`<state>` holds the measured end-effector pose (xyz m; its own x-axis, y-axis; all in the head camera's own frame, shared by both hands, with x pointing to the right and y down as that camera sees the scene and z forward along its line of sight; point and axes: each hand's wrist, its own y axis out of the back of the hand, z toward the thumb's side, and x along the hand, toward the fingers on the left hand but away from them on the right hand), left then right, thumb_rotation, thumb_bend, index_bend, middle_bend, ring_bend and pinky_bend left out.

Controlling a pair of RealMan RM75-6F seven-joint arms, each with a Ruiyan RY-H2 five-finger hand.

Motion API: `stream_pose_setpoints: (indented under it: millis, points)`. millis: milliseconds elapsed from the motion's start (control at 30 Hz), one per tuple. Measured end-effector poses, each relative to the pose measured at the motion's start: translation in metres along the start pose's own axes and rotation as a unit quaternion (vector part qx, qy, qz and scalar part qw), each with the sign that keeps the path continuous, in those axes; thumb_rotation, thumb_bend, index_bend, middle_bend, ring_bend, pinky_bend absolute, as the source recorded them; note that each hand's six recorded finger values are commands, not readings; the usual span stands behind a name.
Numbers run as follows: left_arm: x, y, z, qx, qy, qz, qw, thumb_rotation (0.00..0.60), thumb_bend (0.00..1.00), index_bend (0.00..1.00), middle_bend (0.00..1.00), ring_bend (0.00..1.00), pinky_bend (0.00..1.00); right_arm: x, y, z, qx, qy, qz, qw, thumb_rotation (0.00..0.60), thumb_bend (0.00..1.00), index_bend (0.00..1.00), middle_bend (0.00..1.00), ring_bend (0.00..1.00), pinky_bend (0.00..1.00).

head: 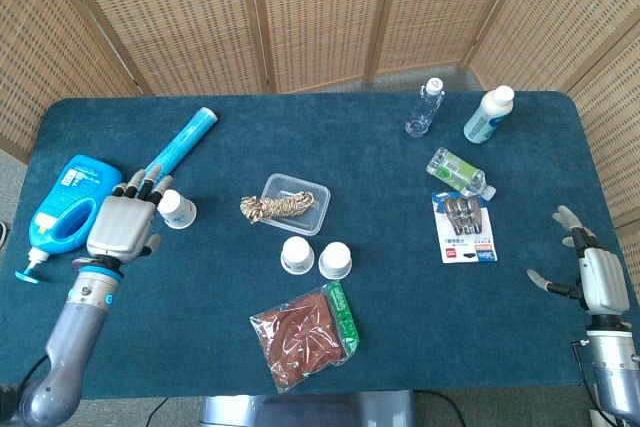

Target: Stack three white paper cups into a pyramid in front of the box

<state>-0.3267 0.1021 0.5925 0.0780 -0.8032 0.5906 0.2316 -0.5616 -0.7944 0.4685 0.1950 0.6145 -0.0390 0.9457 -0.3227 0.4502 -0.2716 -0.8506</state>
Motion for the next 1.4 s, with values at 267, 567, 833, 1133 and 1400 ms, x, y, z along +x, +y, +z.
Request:
stream_pose_setpoints:
  millis: [267, 567, 833, 1133, 1400]
  points:
    - [0.026, -0.019, -0.034, 0.026, 0.024, -0.037, 0.9987, 0.6, 0.32, 0.0, 0.0, 0.0, 0.15, 0.0, -0.002, 0.0, 0.002, -0.001, 0.002, 1.0, 0.6, 0.0, 0.07, 0.22, 0.21, 0.35]
    - [0.049, -0.033, -0.038, 0.03, 0.035, -0.055, 0.9974, 0.6, 0.32, 0.0, 0.0, 0.0, 0.17, 0.0, -0.002, -0.003, 0.001, -0.006, 0.002, 1.0, 0.6, 0.0, 0.07, 0.22, 0.21, 0.36]
    - [0.059, -0.047, -0.023, 0.03, 0.022, -0.056, 0.9978, 0.6, 0.31, 0.0, 0.0, 0.0, 0.23, 0.001, -0.003, -0.004, -0.002, -0.008, 0.004, 1.0, 0.6, 0.0, 0.07, 0.22, 0.21, 0.35]
    - [0.072, -0.066, -0.007, 0.012, 0.009, -0.049, 0.9987, 0.6, 0.31, 0.0, 0.0, 0.0, 0.35, 0.001, -0.004, -0.006, -0.005, -0.012, 0.005, 0.9999, 0.6, 0.0, 0.07, 0.22, 0.21, 0.35]
    - [0.079, -0.076, -0.002, 0.005, 0.02, -0.046, 0.9987, 0.6, 0.31, 0.08, 0.13, 0.19, 0.44, 0.0, -0.004, -0.009, -0.006, -0.017, 0.005, 0.9998, 0.6, 0.0, 0.07, 0.22, 0.21, 0.35]
